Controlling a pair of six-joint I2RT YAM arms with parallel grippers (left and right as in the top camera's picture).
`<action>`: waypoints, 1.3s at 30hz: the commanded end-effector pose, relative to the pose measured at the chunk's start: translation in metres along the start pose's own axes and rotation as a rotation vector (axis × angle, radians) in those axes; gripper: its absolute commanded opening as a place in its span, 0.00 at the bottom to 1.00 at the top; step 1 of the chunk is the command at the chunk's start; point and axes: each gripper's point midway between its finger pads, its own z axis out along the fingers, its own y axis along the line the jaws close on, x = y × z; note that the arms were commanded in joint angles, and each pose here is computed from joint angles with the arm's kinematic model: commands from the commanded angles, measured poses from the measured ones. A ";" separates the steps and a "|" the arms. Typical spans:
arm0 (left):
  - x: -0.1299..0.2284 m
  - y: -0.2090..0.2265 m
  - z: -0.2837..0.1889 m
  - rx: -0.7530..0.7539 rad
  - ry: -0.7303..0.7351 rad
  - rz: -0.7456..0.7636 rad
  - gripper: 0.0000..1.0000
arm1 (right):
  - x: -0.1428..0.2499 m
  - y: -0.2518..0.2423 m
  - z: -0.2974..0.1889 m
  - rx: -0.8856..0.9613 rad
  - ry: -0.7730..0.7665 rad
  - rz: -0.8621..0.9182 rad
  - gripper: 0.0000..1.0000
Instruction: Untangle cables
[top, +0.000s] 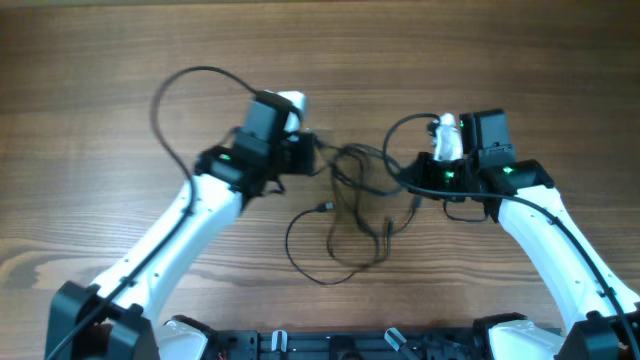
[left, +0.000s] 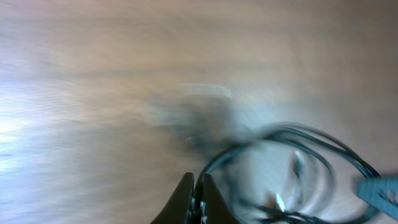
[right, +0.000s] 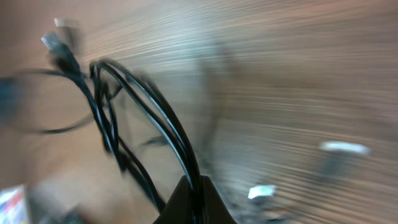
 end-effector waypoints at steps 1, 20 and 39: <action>-0.032 0.027 -0.030 -0.025 -0.107 -0.061 0.36 | -0.020 -0.039 -0.007 0.219 -0.118 0.040 0.04; 0.011 -0.079 -0.013 0.385 0.072 0.068 0.62 | -0.033 0.135 -0.057 -0.722 -0.122 -0.363 0.04; -0.004 0.197 -0.035 -0.560 -0.007 -0.312 0.43 | -0.078 -0.066 -0.042 0.108 -0.324 0.207 0.04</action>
